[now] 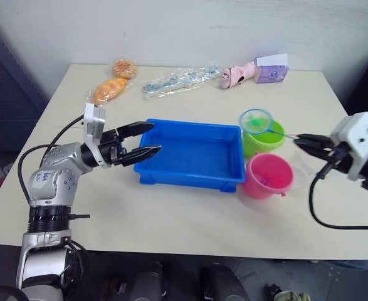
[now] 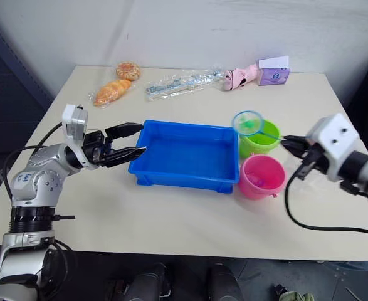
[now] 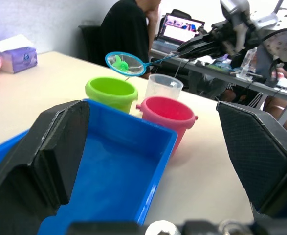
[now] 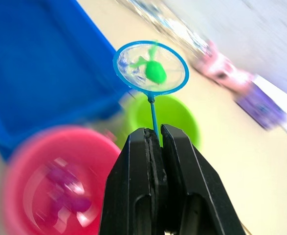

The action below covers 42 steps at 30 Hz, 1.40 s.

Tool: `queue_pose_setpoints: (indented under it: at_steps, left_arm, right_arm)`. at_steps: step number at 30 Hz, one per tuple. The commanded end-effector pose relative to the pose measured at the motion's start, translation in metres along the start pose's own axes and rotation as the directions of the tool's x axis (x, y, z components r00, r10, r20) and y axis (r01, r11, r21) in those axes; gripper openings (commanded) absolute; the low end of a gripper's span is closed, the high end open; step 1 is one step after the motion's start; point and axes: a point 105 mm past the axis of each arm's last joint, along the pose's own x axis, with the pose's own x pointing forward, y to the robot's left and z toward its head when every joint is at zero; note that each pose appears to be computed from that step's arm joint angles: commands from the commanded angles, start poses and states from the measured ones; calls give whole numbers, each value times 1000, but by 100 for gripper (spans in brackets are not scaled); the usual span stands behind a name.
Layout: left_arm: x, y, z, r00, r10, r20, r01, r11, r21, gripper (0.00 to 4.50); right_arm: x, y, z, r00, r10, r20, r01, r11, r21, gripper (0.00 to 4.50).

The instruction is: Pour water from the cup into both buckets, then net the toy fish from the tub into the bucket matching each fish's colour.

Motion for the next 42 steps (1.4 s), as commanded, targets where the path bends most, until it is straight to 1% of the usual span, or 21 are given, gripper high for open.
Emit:
queue_pose_setpoints:
  at_steps: [1,3,5,10,13,15,16,17,19,21,23,26,28,31,32,33,35,39,42]
  left_arm:
    - [17,-6,19,996,-48,80,42,996,73,446]
    - [24,-5,24,993,-53,108,43,995,91,446]
    - [30,-6,27,991,-64,116,53,994,98,446]
    - [38,-6,21,992,-80,102,70,993,92,446]
    - [39,-7,16,993,-82,83,75,993,90,446]
    - [38,-7,13,994,-76,79,69,994,87,446]
    - [38,-7,13,994,-74,78,67,994,86,446]
    - [38,-7,12,994,-72,76,66,994,87,446]
    - [38,-7,11,995,-70,73,64,994,89,446]
    - [38,-7,11,995,-69,74,62,994,91,446]
    - [39,-6,11,995,-66,77,59,994,94,446]
    - [40,-6,10,995,-62,82,53,994,100,446]
    - [40,-6,9,994,-62,85,53,993,102,446]
    - [39,-5,8,994,-58,93,48,993,108,446]
    - [39,-5,9,993,-54,101,43,993,109,446]
    - [39,-4,9,993,-52,105,40,993,110,446]
    - [38,-4,9,993,-49,106,37,993,110,446]
    - [37,-1,8,993,-39,112,26,993,113,446]
    - [37,-1,8,993,-40,113,27,993,116,446]
  right_arm:
    - [-4,-18,-6,998,-61,-19,59,992,-115,0]
    - [0,-20,-12,998,-52,-40,44,986,-163,0]
    - [4,-23,-14,998,-54,-38,46,979,-196,0]
    - [17,-19,-23,997,-25,-69,0,940,-342,0]
    - [24,-22,-25,996,-62,-69,26,898,-439,0]
    - [27,-25,-25,993,-102,-64,53,850,-523,0]
    - [29,-24,-26,993,-97,-69,41,824,-565,0]
    - [29,-22,-27,993,-94,-70,31,788,-615,0]
    - [31,-16,-28,995,-65,-77,-11,688,-726,0]
    - [32,-14,-31,995,-56,-82,-31,611,-791,0]
    - [33,-17,-29,995,-79,-53,-1,542,-840,0]
    - [33,-21,-22,994,-107,18,61,419,-906,0]
    - [33,-20,-19,993,-105,57,92,363,-927,0]
    - [33,-14,-23,995,-78,61,82,300,-951,0]
    - [32,-12,-26,997,-59,54,69,294,-953,0]
    - [30,-11,-28,997,-48,58,69,264,-962,0]
    - [27,-11,-33,998,-39,49,58,258,-964,0]
    - [24,-18,-34,994,-72,79,93,219,-971,0]
    - [22,-29,-31,987,-120,108,131,208,-969,0]
